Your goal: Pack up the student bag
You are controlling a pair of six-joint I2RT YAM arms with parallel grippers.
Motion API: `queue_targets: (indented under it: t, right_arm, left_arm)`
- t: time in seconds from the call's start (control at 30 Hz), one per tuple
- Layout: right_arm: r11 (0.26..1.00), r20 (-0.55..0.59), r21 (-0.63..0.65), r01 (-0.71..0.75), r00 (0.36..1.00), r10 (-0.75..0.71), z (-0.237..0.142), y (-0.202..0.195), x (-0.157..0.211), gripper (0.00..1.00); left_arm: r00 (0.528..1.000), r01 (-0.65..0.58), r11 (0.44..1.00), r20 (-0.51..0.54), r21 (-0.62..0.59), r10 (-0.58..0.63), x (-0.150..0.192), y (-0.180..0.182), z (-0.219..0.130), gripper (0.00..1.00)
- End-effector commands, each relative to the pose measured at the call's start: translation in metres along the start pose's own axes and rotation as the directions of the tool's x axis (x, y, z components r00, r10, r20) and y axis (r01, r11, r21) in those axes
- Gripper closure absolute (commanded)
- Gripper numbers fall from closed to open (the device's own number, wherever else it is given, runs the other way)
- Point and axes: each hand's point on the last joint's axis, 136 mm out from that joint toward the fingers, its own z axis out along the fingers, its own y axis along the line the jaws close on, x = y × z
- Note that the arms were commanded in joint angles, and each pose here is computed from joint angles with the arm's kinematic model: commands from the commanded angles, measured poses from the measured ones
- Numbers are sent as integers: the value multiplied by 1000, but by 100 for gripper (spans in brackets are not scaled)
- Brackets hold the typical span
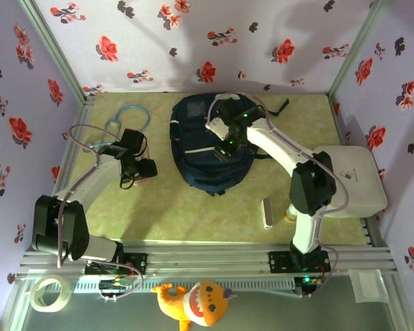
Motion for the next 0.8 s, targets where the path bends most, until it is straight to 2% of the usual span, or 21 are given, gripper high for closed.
queue_targets:
  t: [0.0, 0.2, 0.43, 0.5, 0.6, 0.63, 0.77]
  right_arm:
    - [993, -104, -21, 112, 988, -114, 7, 11, 14, 36]
    - [988, -176, -41, 149, 972, -154, 29, 16, 17, 38]
    - [981, -163, 69, 181, 972, -168, 42, -4, 4, 47]
    - [977, -150, 94, 189, 973, -174, 42, -8, 0, 53]
    - [975, -115, 123, 188, 978, -174, 34, -13, -10, 71]
    - [976, -86, 123, 182, 981, -172, 28, -13, -15, 77]
    - [982, 90, 148, 118, 987, -132, -8, -14, -48, 91]
  left_arm:
    - [1000, 1, 1000, 20, -8, -1, -5, 3, -16, 40]
    - [999, 26, 999, 18, 39, -27, -7, -5, -18, 40]
    - [999, 33, 998, 9, 48, -33, -5, -7, -15, 40]
    - [999, 30, 998, 11, 48, -30, -6, -8, -16, 40]
    - [999, 29, 998, 15, 51, -30, -7, -8, -18, 41]
    - [999, 27, 998, 17, 53, -28, -7, -8, -20, 41]
    - [999, 25, 998, 46, 64, -28, -9, -8, -26, 41]
